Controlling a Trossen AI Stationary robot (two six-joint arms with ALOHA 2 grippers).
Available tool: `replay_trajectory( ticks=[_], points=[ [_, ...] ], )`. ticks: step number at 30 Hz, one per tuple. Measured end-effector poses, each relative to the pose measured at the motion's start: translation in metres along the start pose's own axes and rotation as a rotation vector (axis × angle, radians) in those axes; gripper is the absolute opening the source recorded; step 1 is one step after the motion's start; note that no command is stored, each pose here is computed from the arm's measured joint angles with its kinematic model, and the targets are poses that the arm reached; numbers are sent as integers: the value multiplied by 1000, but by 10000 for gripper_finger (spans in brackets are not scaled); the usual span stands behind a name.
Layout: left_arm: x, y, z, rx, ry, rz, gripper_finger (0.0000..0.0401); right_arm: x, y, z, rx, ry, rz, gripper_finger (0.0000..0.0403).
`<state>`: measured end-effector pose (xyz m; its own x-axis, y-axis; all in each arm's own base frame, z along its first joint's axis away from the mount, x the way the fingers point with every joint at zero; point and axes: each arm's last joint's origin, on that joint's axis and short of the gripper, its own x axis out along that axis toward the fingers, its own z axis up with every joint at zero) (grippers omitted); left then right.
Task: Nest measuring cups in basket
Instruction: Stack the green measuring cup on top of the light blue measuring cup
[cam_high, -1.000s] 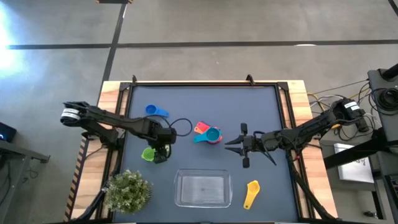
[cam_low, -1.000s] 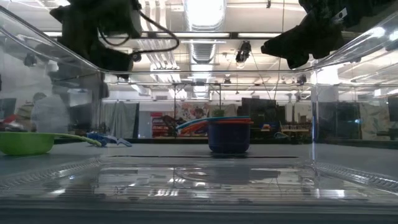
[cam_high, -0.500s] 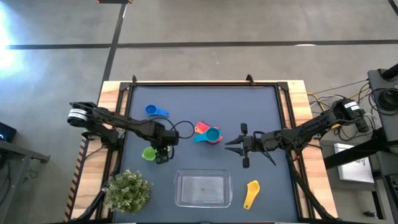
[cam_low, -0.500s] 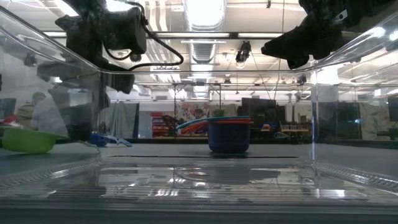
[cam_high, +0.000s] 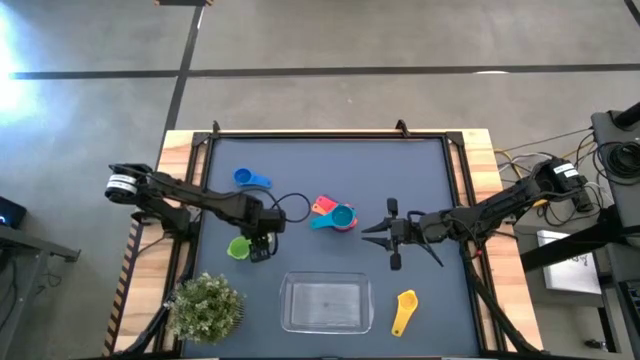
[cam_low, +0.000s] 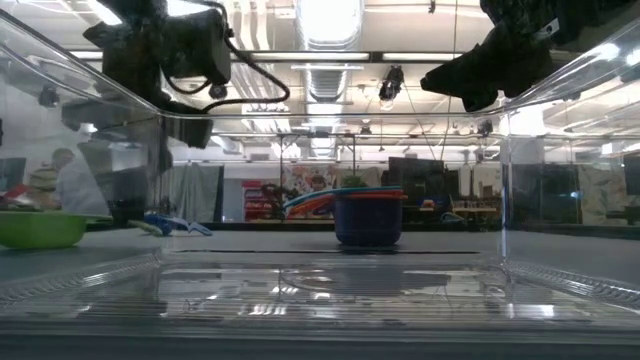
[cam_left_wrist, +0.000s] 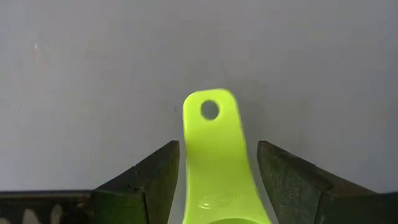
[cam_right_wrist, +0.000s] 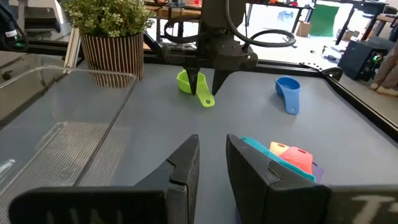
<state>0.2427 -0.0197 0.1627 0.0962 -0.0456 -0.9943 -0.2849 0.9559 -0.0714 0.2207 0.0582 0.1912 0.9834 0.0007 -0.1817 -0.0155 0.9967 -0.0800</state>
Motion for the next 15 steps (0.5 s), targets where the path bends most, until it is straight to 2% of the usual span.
replay_trajectory(
  ticks=[11, 15],
  points=[
    [14, 5, -11, -24, 30, 7, 198, 0, 0, 0, 0, 0, 0, 68],
    [13, 4, -9, 8, 14, 0, 171, 0, 0, 0, -1, 0, 0, 68]
  ],
)
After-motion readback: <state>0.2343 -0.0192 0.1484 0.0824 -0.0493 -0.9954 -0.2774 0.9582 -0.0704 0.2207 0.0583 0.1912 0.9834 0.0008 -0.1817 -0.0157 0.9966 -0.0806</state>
